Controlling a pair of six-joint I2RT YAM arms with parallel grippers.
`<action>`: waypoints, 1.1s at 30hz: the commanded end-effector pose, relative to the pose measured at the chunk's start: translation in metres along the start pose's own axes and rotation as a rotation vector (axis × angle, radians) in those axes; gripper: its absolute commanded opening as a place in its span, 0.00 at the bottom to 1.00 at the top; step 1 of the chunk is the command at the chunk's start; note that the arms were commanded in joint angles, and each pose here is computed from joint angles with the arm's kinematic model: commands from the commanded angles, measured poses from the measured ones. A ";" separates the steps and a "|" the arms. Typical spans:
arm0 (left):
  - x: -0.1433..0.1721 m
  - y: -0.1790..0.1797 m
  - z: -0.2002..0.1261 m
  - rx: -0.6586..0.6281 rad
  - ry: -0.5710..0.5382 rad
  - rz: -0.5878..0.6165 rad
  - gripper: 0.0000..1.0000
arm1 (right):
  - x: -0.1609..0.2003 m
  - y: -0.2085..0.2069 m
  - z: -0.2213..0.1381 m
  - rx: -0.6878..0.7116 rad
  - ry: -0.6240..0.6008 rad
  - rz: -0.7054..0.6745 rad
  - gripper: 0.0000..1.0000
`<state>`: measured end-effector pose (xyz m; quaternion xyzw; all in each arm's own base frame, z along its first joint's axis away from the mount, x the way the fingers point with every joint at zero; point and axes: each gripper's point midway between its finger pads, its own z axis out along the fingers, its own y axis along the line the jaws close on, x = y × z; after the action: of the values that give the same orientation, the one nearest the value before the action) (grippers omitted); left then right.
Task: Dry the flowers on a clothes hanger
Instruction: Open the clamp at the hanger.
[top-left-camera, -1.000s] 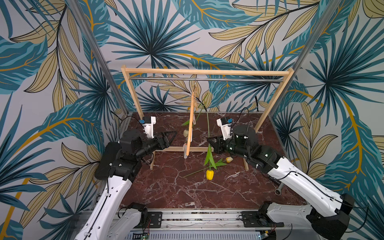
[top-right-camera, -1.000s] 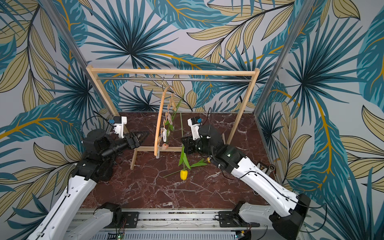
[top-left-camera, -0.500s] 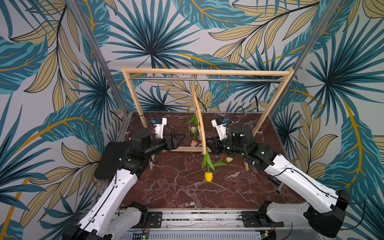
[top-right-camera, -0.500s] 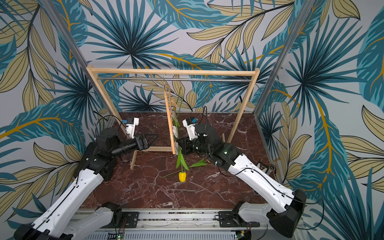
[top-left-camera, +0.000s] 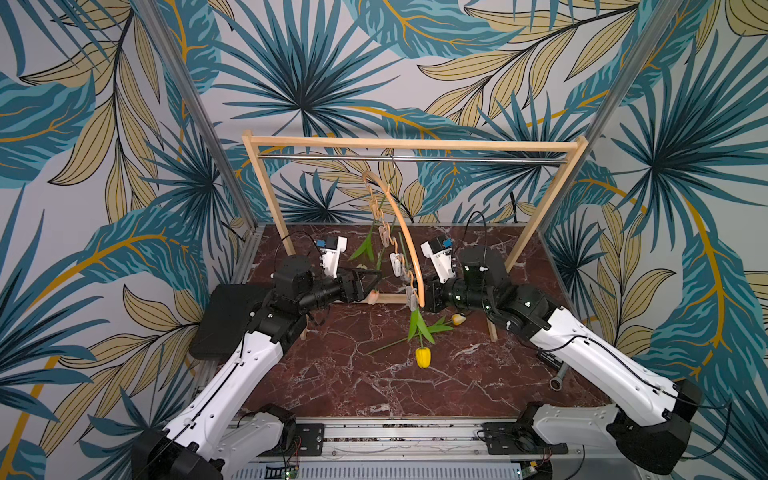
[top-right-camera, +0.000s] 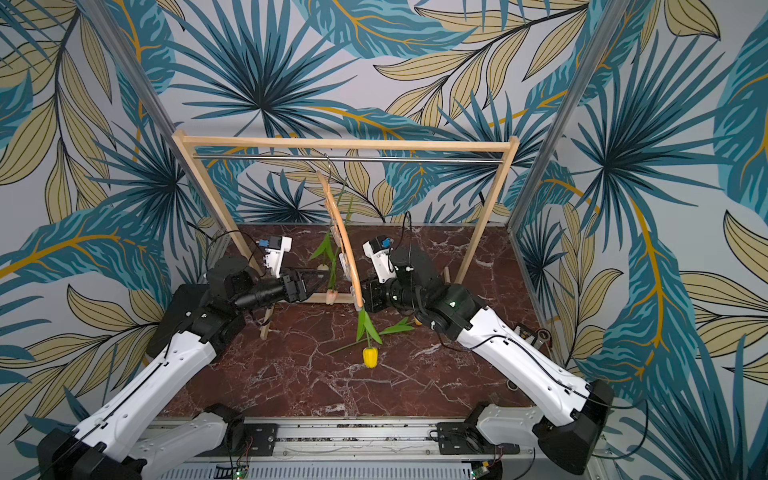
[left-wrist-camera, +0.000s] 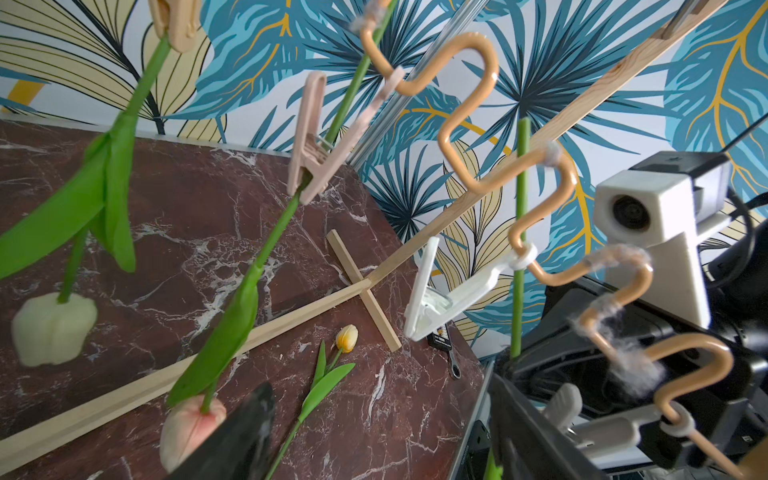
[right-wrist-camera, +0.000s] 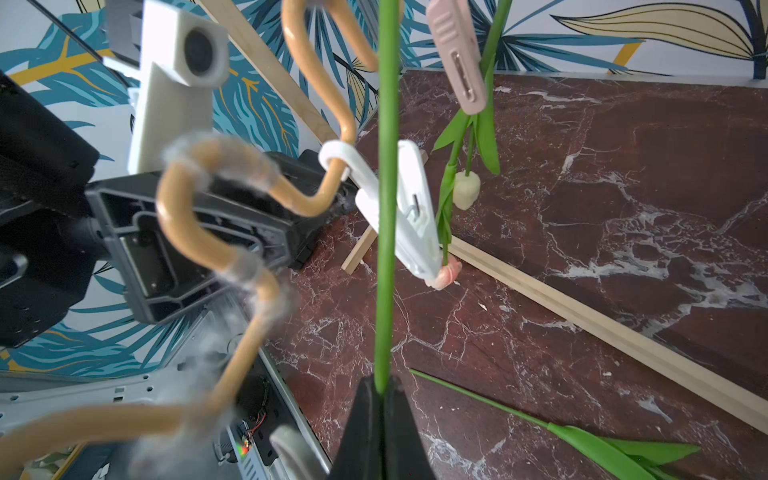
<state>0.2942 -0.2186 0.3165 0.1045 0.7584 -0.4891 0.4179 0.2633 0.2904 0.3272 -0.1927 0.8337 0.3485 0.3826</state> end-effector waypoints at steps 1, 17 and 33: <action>-0.009 -0.014 0.004 0.054 -0.011 0.068 0.82 | 0.000 0.006 -0.001 -0.018 0.015 -0.027 0.00; -0.016 -0.025 0.010 0.115 -0.010 0.114 0.79 | 0.000 0.010 -0.002 -0.040 0.024 -0.032 0.00; -0.044 -0.029 0.031 0.117 0.004 0.255 0.77 | -0.006 0.015 -0.010 -0.048 0.007 -0.026 0.00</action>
<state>0.3255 -0.2442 0.3365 0.1961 0.7320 -0.4761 0.4462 0.2596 0.2938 0.3336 -0.2071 0.8292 0.3555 0.3782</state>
